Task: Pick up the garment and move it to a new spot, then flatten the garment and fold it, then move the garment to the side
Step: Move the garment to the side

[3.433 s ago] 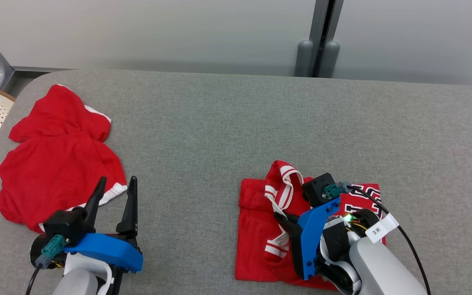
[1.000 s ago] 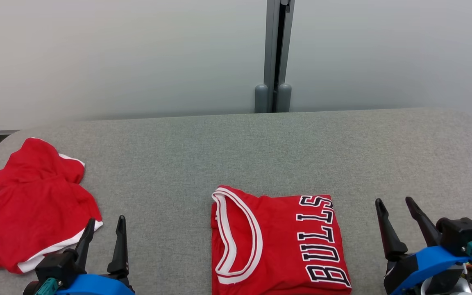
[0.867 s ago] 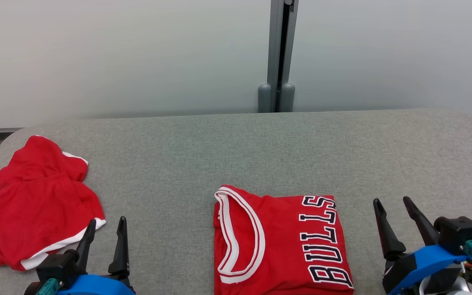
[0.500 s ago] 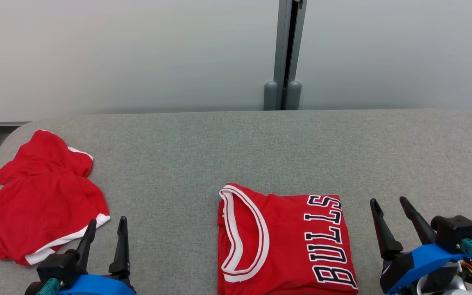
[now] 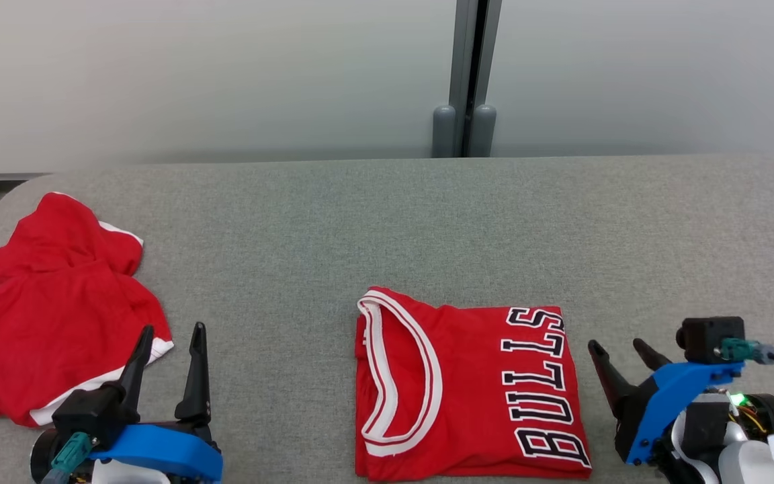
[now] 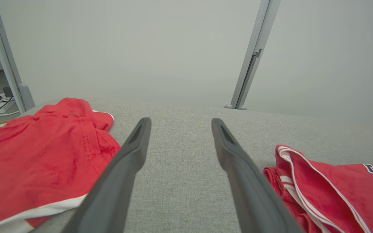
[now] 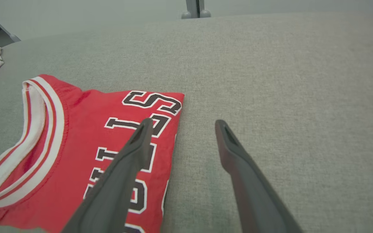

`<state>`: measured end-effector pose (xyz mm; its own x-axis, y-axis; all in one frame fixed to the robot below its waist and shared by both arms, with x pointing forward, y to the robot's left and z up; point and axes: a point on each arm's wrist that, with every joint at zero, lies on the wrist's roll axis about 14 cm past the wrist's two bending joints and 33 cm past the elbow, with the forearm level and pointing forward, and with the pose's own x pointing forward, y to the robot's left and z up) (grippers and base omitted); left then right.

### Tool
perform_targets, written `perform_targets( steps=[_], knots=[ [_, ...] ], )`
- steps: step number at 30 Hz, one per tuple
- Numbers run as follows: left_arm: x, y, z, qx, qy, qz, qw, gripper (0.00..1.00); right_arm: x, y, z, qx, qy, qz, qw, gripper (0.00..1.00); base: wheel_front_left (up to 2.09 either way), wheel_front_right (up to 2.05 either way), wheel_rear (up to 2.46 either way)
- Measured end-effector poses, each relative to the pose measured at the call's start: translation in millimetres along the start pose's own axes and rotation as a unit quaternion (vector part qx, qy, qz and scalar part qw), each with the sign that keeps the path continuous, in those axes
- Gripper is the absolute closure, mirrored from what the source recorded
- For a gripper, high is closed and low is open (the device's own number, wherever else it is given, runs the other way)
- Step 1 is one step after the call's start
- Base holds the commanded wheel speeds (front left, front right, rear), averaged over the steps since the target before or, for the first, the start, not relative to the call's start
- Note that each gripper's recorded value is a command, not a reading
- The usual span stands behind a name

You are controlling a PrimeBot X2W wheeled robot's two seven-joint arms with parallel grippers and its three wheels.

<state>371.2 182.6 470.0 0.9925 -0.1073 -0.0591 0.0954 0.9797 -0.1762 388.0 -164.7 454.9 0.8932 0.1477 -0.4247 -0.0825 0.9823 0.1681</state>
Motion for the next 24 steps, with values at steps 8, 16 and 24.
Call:
perform_targets(
  steps=[8, 16, 24],
  knots=[
    [7, 0, -4, -0.002, 0.007, -0.001, 1.000, 0.00, 22, 21, -44, 0.001, 0.133, 0.032, 0.991, 0.00, 0.00, 0.00, 0.00],
    [8, 8, -9, 0.000, 0.014, 0.006, 1.000, 0.00, 38, 26, -73, -0.003, 0.195, 0.037, 0.980, 0.00, 0.00, 0.00, 0.00],
    [8, 11, -11, 0.000, 0.016, 0.010, 1.000, 0.00, 42, 34, -85, -0.020, 0.236, 0.050, 0.970, 1.00, 0.00, 0.00, 0.00]
  ],
)
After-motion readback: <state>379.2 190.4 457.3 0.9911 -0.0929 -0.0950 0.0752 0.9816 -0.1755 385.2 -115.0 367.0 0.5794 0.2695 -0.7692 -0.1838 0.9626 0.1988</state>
